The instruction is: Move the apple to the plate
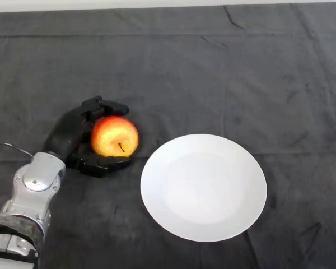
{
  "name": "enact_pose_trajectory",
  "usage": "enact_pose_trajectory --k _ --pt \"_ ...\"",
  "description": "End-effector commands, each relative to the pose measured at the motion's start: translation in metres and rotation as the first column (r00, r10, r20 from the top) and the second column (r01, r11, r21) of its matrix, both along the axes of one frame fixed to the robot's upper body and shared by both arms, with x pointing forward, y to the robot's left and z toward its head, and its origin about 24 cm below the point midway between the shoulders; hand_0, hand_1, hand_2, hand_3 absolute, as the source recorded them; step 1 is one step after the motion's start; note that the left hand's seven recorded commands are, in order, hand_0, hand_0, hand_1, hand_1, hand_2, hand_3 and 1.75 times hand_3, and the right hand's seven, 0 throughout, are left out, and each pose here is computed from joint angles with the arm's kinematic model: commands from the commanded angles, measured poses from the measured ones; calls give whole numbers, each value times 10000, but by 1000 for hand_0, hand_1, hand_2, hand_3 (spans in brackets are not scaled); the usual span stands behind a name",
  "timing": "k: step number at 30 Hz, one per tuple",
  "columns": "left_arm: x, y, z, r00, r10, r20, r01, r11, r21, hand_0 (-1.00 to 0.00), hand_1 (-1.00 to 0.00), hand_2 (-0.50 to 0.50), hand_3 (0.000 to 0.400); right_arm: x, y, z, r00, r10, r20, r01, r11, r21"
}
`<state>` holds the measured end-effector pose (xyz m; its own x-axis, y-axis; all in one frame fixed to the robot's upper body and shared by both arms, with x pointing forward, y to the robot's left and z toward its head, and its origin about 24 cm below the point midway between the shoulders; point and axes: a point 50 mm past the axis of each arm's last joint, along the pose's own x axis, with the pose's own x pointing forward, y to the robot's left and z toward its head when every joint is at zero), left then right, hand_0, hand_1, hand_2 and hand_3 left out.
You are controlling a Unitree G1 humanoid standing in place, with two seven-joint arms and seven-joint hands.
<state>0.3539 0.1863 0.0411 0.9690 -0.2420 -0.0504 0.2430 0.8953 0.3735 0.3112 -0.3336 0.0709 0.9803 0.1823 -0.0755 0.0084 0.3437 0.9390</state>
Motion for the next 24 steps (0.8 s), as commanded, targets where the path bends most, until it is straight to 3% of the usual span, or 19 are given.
enact_pose_trajectory --k 1,15,24 --pt "79 58 100 10000 -4 -55 7 9988 492 -1000 -1000 0 400 2 -72 90 9990 -268 354 268 9996 16" --pt "202 -99 466 9866 -30 1634 -18 9996 289 -1000 -1000 0 400 2 -72 90 9990 -268 354 267 9996 13" --pt "149 -351 666 9562 -601 2866 531 9981 323 -1000 -1000 0 400 2 -70 88 9990 -270 354 270 9996 1"
